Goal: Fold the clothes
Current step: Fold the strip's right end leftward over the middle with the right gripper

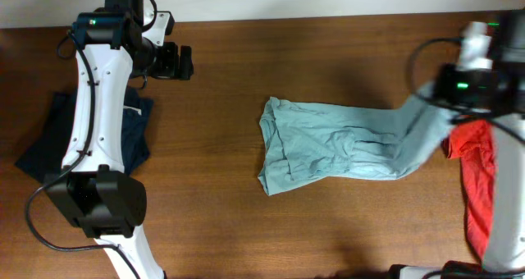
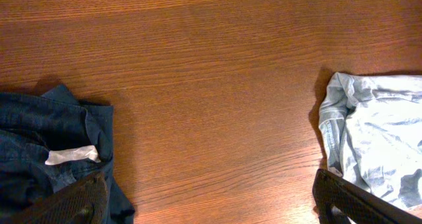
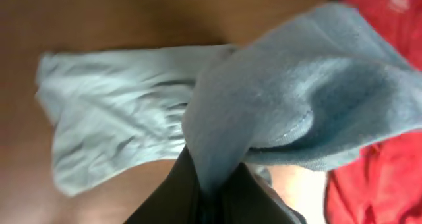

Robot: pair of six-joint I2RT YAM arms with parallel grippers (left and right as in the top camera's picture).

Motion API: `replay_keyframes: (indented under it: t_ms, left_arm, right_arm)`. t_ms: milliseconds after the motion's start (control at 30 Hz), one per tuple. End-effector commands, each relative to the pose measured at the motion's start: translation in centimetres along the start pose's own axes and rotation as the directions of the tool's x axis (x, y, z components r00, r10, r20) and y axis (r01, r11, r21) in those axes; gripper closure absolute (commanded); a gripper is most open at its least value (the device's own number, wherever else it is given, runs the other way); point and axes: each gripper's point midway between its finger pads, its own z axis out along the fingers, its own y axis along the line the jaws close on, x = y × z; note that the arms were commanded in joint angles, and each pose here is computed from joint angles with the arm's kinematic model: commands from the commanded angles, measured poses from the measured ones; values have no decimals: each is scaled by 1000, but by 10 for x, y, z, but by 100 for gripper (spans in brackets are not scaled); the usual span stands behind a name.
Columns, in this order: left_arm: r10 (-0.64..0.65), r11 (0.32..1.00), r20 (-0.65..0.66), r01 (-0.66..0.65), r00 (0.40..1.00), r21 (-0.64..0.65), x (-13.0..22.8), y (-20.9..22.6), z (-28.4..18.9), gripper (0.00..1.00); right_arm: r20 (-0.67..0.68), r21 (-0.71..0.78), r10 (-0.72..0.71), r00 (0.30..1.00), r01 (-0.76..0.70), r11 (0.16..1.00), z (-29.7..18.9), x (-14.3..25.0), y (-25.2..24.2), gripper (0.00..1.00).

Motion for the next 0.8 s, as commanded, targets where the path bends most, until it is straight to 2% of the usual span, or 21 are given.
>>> replay_keyframes:
  t_ms: [0,167,400,667,767]
  left_arm:
    - [6,1000,24,-6,1000,-5,-3,2,-10,1]
    - [6,1000,24,-6,1000,-5,-3,2,-10,1]
    - [6,1000,24,-6,1000,-5,-3,2,-10,1]
    - [6,1000,24,-6,1000,-5,-3,2,-10,1]
    - [6,1000,24,-6,1000,-5,-3,2,-10,1]
  right_arm:
    - [-50,-33,-140,989,139,990,16,12,45,96]
    - [-154,-64,-292,944,286,956,48,39,94,96]
    - [-314,-85,-393,864,386,918,105,81,126,96]
    - [-332,-173,-479,813,446,878,132,116,175,96]
    - [-308,-265,-511,802,444,856,128,126,201,81]
